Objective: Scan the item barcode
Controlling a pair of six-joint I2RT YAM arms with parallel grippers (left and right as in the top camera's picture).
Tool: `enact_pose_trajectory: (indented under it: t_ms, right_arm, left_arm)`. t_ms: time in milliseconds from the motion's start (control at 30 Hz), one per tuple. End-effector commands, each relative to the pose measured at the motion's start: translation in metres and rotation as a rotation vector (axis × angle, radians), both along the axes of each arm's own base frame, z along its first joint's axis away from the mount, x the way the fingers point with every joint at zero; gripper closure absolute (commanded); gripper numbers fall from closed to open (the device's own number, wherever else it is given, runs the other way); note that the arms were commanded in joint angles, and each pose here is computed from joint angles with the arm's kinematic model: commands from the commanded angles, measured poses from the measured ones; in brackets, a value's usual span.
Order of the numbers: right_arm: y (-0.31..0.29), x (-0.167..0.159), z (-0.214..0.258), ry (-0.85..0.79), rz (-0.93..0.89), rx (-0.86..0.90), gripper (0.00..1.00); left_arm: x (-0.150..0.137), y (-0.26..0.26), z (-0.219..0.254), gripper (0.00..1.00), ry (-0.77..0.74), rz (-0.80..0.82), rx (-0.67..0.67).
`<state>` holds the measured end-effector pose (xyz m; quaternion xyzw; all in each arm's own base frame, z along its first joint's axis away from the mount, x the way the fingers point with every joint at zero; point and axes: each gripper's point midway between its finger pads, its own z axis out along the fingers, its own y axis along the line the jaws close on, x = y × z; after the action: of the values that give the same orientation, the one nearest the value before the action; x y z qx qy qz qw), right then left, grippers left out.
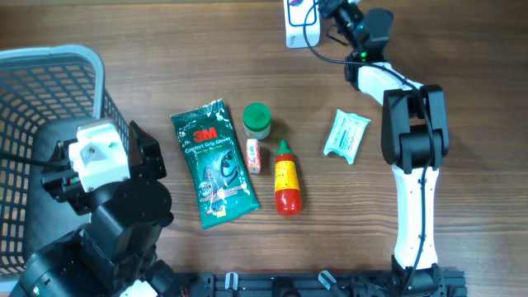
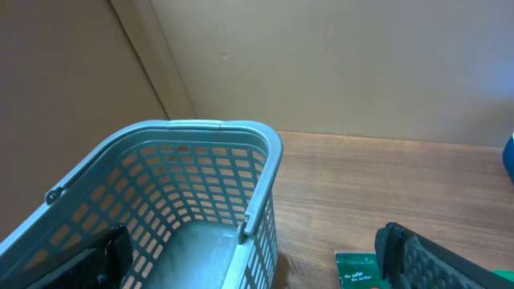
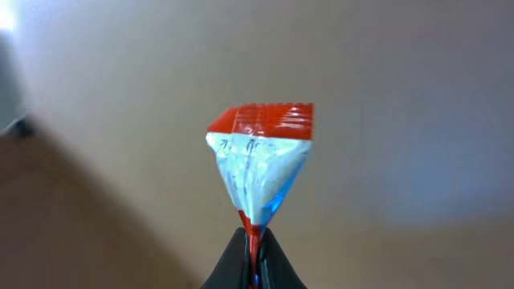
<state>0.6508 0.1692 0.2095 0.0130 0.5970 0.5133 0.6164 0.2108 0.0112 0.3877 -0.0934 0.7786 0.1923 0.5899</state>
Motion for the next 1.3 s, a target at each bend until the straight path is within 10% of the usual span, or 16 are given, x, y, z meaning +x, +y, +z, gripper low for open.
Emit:
enact_pose_trajectory:
  t_ms: [0,233,400,567,633,667,1000,1267]
  right_arm:
    - [-0.023,-0.016,0.018,-0.013,0.174,-0.121,0.95]
    - [-0.247,-0.024,0.031,0.431,-0.486,-0.558,0.96]
    - [-0.501,-0.158,-0.017,0.974,-1.185,-0.602,0.96]
    - [-0.599,-0.267,-0.118,1.340,-1.196,-0.760,0.94]
    - [-0.613,-0.296,-0.147,1.441,-1.218,-0.658,0.57]
    - [-0.615,-0.302,-0.150,1.456,-1.233,-0.600,0.00]
    - [-0.403,-0.230,0.138,0.790,-0.800,-0.136,0.00]
    - [-0.222,-0.262,0.157,0.867,-0.452,-0.268,0.00]
  left_arm:
    - [0.000,0.000,0.001,0.00,0.000,-0.004,0.002]
    - [0.000,0.000,0.001,0.00,0.000,-0.004,0.002]
    - [0.000,0.000,0.001,0.00,0.000,-0.004,0.002]
    - [0.000,0.000,0.001,0.00,0.000,-0.004,0.002]
    - [0.000,0.000,0.001,0.00,0.000,-0.004,0.002]
    - [0.000,0.000,0.001,0.00,0.000,-0.004,0.002]
    - [0.000,0.000,0.001,0.00,0.000,-0.004,0.002]
    - [0.000,0.000,0.001,0.00,0.000,-0.004,0.002]
